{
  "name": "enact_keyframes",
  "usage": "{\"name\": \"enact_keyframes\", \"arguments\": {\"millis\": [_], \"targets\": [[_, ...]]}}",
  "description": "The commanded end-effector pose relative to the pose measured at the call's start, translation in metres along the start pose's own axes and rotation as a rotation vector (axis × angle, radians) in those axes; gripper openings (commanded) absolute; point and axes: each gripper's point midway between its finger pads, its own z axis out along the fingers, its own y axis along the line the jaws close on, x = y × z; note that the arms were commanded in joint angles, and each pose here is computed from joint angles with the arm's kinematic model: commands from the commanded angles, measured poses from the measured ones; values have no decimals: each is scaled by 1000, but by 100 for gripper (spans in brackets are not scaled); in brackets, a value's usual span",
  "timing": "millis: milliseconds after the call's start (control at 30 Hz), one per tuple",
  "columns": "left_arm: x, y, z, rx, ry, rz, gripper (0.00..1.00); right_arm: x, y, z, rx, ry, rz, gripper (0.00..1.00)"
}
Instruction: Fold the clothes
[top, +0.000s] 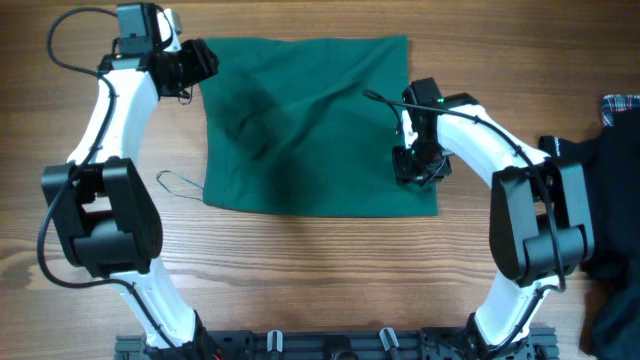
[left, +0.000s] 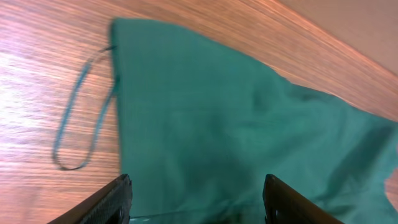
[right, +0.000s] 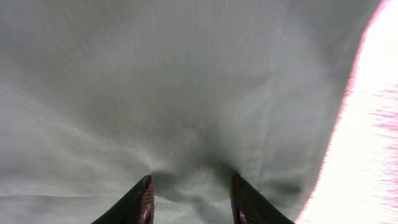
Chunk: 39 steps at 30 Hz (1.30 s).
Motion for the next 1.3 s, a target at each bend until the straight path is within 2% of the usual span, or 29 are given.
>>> {"name": "enact_keyframes", "arguments": {"millis": [0, 33, 133, 233, 300, 467, 500, 733, 800, 967, 1033, 1133, 1267], "targets": [[2, -32, 10, 70, -8, 69, 68, -47, 14, -55, -60, -217, -16, 55], [3, -39, 19, 84, -18, 87, 67, -58, 19, -62, -83, -270, -24, 58], [9, -47, 42, 99, -16, 111, 67, -86, 27, -67, -118, -382, -55, 56], [15, -37, 64, 80, -10, 109, 67, -111, 29, -57, -116, -452, -102, 49], [16, -24, 75, 25, -19, 106, 65, -116, 28, -44, -115, -444, -101, 49], [23, -14, 98, 16, -17, 104, 63, -117, 22, 17, -93, -354, -140, 48], [26, -10, 103, 12, -10, 103, 63, -115, 17, 23, -70, -339, -132, 45], [38, 36, 132, -105, 8, 104, 62, -88, -19, 33, 125, -218, -96, 42], [33, 54, 130, -155, -7, 89, 61, -87, -25, 33, 139, -213, -90, 42], [15, 81, 119, -169, -41, 43, 60, -89, -39, 31, 140, -219, -55, 42], [4, 73, 114, -144, -64, 49, 61, -90, -41, 31, 140, -220, -49, 43], [-26, 29, 95, -12, -117, 80, 65, -90, -38, 31, 124, -220, -53, 43], [-84, -41, 18, 77, -287, 157, 70, -104, -15, 22, 1, -272, -72, 43]]}}
